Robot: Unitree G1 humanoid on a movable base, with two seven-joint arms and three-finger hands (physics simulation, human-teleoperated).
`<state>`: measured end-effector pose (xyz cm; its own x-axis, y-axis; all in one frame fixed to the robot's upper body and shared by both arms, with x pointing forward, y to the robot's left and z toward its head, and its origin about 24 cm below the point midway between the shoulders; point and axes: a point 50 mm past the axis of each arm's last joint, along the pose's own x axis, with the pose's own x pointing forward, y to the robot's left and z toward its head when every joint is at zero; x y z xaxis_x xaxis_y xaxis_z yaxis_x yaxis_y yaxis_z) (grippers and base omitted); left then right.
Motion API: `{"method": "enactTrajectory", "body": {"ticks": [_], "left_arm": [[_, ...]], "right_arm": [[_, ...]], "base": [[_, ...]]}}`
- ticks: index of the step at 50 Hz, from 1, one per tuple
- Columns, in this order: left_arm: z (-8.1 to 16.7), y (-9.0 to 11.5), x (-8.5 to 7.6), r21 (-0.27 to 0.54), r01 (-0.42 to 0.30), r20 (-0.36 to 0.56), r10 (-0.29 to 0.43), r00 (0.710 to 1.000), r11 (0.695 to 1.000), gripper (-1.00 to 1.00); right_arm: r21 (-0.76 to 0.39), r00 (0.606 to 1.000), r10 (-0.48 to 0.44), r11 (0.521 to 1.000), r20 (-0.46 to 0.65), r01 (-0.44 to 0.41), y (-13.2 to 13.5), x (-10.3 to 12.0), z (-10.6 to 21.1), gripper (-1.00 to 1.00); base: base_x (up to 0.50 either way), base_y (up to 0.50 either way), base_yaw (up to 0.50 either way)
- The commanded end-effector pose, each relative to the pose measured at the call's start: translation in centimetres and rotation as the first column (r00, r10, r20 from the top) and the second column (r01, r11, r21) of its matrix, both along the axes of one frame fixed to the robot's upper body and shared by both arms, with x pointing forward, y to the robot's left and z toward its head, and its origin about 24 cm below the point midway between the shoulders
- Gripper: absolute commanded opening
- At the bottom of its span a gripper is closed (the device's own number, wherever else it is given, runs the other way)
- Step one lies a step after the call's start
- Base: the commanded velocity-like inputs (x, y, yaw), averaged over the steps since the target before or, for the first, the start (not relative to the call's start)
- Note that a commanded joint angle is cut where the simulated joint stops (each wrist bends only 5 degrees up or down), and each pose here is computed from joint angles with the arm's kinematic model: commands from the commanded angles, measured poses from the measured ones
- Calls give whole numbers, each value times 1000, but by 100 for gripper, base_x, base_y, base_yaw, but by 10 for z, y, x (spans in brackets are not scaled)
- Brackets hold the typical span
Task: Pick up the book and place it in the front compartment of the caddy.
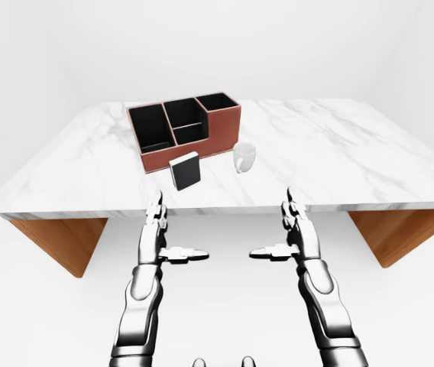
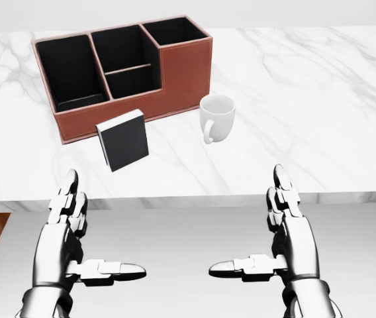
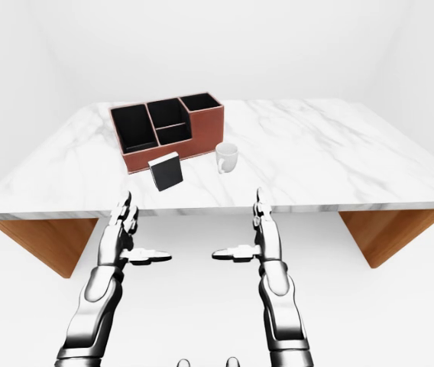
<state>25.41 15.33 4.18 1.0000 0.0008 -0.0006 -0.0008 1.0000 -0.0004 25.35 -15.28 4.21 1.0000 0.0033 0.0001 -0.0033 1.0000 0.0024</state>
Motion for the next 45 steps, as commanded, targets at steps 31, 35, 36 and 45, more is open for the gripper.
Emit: {"method": "enactTrajectory", "body": {"ticks": [31,35,36,45], "left_arm": [[44,16,1,0,-6,134,6,991,1000,100],[54,18,0,2,-9,179,9,984,1000,100],[56,18,0,3,-8,188,8,982,1000,100],[99,37,1,7,-46,357,41,933,999,100]], "right_arm": [[-19,983,-13,1000,184,16,-15,-7,55,100],[-24,973,-11,1000,230,17,-15,-9,65,100],[-25,971,-11,1000,237,17,-15,-9,67,100],[-60,927,28,998,373,-6,-12,-20,99,100]], "base": [[0,0,0],[0,0,0],[0,0,0],[0,0,0]]}}
